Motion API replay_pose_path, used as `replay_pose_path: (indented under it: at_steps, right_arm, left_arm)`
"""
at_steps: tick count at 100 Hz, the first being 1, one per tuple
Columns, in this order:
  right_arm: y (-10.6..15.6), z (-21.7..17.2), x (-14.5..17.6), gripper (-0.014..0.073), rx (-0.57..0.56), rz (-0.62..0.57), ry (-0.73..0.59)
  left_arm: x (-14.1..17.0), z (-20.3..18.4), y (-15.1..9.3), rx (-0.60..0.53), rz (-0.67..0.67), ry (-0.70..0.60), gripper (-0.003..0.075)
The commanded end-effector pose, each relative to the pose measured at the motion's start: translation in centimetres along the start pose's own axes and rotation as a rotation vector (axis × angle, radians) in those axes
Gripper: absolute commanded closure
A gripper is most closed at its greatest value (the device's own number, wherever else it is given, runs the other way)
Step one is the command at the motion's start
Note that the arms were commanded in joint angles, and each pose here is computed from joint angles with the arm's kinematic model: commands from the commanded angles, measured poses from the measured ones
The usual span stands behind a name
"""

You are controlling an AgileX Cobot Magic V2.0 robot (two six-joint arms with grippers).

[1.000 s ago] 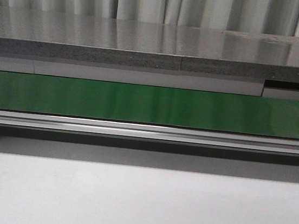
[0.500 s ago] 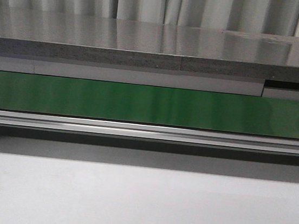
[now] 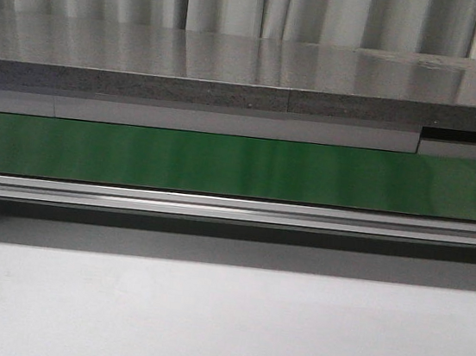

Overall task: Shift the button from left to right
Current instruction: 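Lift the button off the belt and lower it into the green tray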

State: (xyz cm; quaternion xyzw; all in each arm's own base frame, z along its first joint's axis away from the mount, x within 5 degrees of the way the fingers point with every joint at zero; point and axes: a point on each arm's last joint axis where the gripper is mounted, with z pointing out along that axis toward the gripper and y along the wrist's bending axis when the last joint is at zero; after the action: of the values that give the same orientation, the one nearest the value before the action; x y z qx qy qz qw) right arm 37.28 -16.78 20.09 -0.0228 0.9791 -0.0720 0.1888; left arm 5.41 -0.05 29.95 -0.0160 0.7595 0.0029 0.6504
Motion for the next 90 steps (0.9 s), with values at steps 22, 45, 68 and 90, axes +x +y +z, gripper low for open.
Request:
replay_pose_path:
  at_steps: [22,45,68,90]
  right_arm:
    - [-1.0,-2.4,-1.2,0.0517,0.074,-0.034,-0.088]
    - [-0.8,-1.5,-0.9,0.0517,0.044,-0.027,-0.046]
    - [-0.7,-1.3,-0.9,0.0515,0.033,-0.017,-0.044]
    - [-0.6,-1.0,-0.8,0.0473,0.018,-0.004,-0.041]
  left_arm:
    - [-1.5,-0.2,0.0,0.007,-0.015,-0.094,0.0740]
    - [-1.5,-0.2,0.0,0.007,-0.015,-0.094,0.0740]
    - [-1.5,-0.2,0.0,0.007,-0.015,-0.094,0.0740]
    - [-1.5,-0.2,0.0,0.007,-0.015,-0.094,0.0740]
